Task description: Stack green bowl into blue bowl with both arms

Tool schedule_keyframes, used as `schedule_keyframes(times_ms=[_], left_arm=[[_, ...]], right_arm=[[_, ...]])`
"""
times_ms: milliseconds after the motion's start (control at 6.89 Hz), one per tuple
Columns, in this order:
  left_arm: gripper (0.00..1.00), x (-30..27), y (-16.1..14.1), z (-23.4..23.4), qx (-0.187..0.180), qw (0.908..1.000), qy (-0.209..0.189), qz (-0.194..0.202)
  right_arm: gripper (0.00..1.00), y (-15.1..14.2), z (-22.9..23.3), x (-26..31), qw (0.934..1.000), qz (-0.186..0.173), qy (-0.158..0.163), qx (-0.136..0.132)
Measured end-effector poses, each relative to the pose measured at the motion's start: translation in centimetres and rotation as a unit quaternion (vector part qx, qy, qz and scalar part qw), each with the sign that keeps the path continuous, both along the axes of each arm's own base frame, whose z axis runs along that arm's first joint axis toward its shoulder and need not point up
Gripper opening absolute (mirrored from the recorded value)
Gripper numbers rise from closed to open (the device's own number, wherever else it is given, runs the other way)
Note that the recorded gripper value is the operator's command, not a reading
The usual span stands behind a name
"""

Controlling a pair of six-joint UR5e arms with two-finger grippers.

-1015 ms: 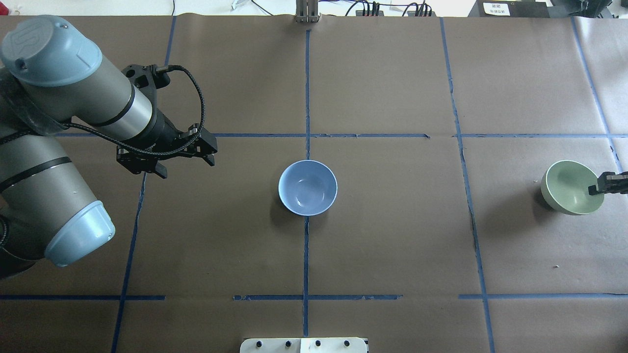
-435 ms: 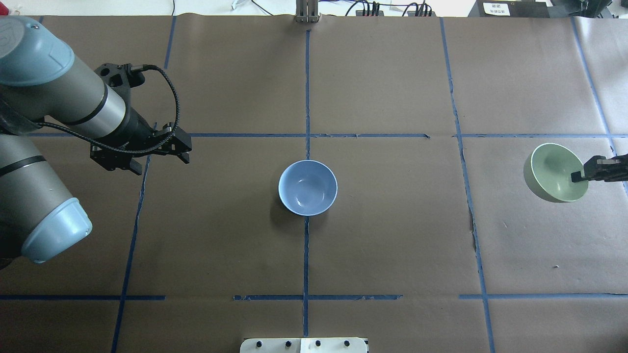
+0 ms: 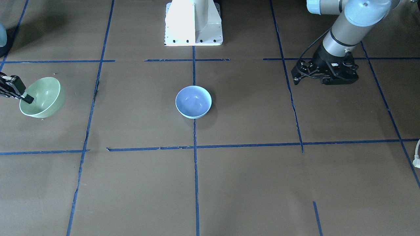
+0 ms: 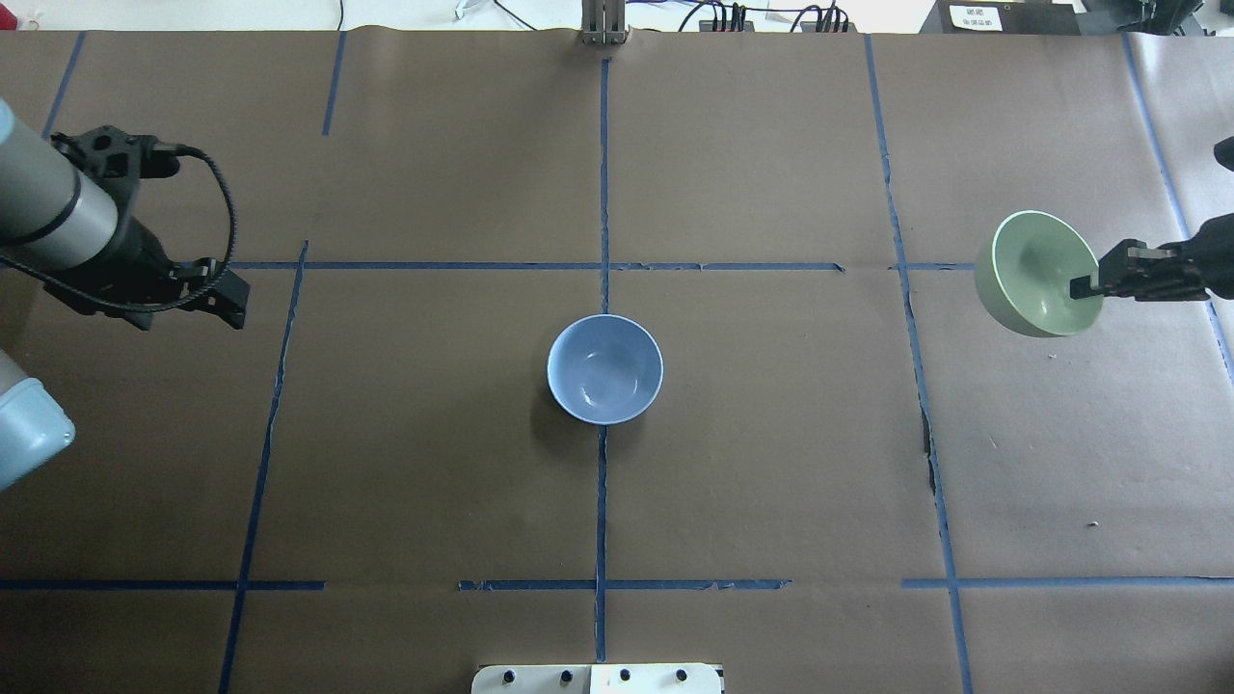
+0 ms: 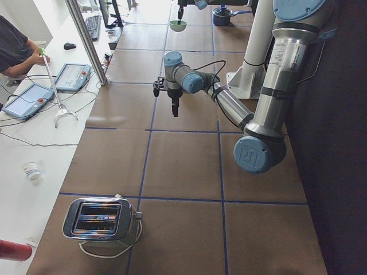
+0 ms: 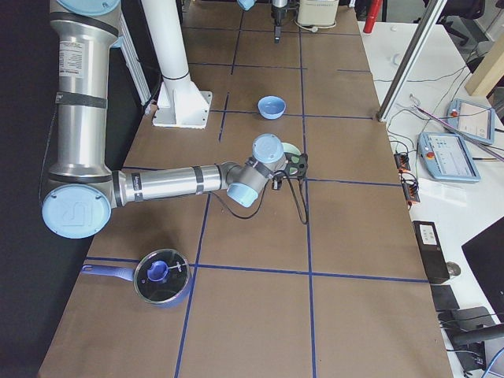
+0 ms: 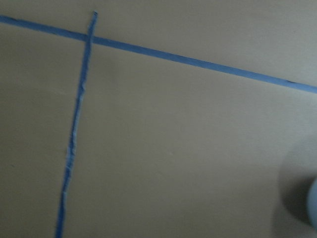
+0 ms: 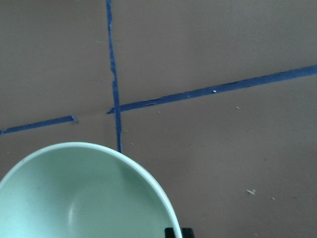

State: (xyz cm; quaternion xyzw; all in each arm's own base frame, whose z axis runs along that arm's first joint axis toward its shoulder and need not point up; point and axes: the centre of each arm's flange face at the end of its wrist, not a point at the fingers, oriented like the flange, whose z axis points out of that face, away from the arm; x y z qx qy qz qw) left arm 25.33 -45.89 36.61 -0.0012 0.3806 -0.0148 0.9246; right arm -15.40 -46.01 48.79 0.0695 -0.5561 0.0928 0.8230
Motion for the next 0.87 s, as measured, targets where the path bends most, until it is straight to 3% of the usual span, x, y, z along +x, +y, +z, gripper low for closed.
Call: schedule_keyframes(times_ms=[290, 435, 870], left_arm=[[1.0, -6.1, -0.5, 4.2, 0.002, 0.9997, -0.02, -0.013], [1.0, -8.5, -0.4, 6.1, 0.021, 0.9993, -0.03, 0.006], [1.0, -11.3, -0.3, 8.1, 0.058, 0.9965, -0.04, 0.045]], right_arm=[[0.0, -2.0, -5.4, -5.3, 0.9996, 0.014, -0.009, 0.024], [0.0, -2.5, -8.2, -8.6, 0.9994, 0.019, -0.008, 0.027], [0.0, -0.7, -20.3, -21.1, 0.9986, 0.029, 0.034, 0.027]])
